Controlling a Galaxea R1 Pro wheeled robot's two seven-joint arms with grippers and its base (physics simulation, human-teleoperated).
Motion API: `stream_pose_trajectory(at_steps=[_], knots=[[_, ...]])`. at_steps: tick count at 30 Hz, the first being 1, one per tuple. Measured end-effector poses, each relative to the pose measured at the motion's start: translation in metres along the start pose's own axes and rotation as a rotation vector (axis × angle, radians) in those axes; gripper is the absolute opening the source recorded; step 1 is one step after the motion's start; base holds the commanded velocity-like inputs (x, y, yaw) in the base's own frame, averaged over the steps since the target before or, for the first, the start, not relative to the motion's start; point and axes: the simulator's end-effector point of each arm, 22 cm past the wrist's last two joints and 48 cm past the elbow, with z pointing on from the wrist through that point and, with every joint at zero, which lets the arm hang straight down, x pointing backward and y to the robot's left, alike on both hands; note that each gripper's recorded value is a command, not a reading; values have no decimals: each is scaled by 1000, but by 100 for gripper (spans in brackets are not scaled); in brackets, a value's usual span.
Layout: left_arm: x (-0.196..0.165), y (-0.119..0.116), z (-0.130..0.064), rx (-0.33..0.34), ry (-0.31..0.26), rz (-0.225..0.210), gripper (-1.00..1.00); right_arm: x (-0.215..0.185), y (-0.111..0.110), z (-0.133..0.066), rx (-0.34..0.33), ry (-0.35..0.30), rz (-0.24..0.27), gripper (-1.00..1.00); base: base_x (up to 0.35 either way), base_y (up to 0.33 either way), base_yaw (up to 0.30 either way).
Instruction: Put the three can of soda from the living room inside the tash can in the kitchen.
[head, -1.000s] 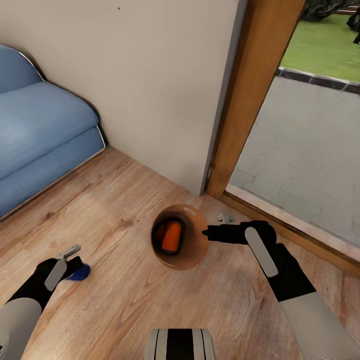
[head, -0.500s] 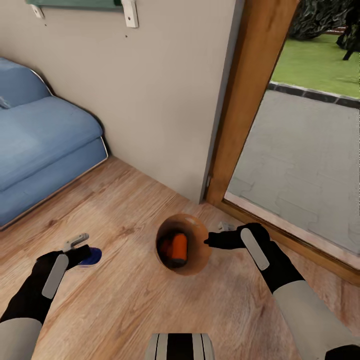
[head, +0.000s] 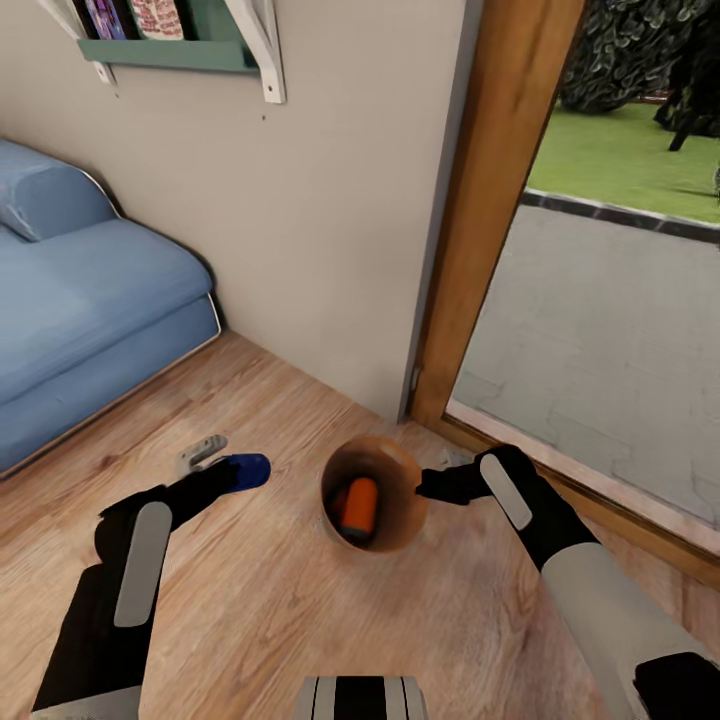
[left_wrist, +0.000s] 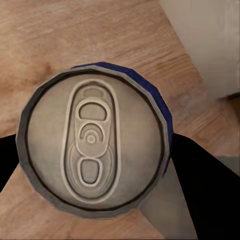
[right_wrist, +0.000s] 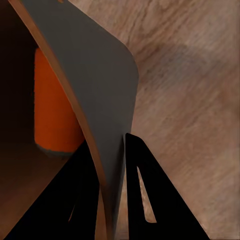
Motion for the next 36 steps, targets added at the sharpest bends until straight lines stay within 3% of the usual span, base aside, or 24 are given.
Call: stream_pose_trajectory(at_steps=[3,6,11,15,21,23,25,27,30,33,36], knots=[[0,-29,-4,65,1,2,-100,-2,5,-5,-14,-5,7,-100,0,0,0],[-4,-70,-14,227,6,-38,-100,-5,7,-10,-7,-14,-1,-100,0,0,0],[-13,-103,-32,366,-6,-49,-100,-10,14,-20,-11,-33,-11,-100,0,0,0],[-18,-136,-54,526,-17,-48,-100,-14,19,-29,-15,-47,-18,-100,0,0,0],[-23,-152,-71,586,-24,-37,-100,-20,26,-41,-15,-68,-31,-100,0,0,0],[-19,-161,-75,591,-8,-4,-100,-21,23,-44,14,-71,-51,-100,0,0,0],[-13,-182,-84,644,15,11,-100,-22,24,-47,31,-77,-57,-100,0,0,0],[2,-212,-94,683,48,80,-100,-23,37,-50,-11,-83,-52,-100,0,0,0],[12,-227,-99,672,61,143,-100,-26,52,-57,-62,-96,-36,-100,0,0,0],[34,-251,-101,620,80,263,-100,-29,46,-63,-18,-106,-64,-100,0,0,0],[44,-266,-109,612,81,310,-100,-31,48,-69,-7,-116,-75,-100,0,0,0]])
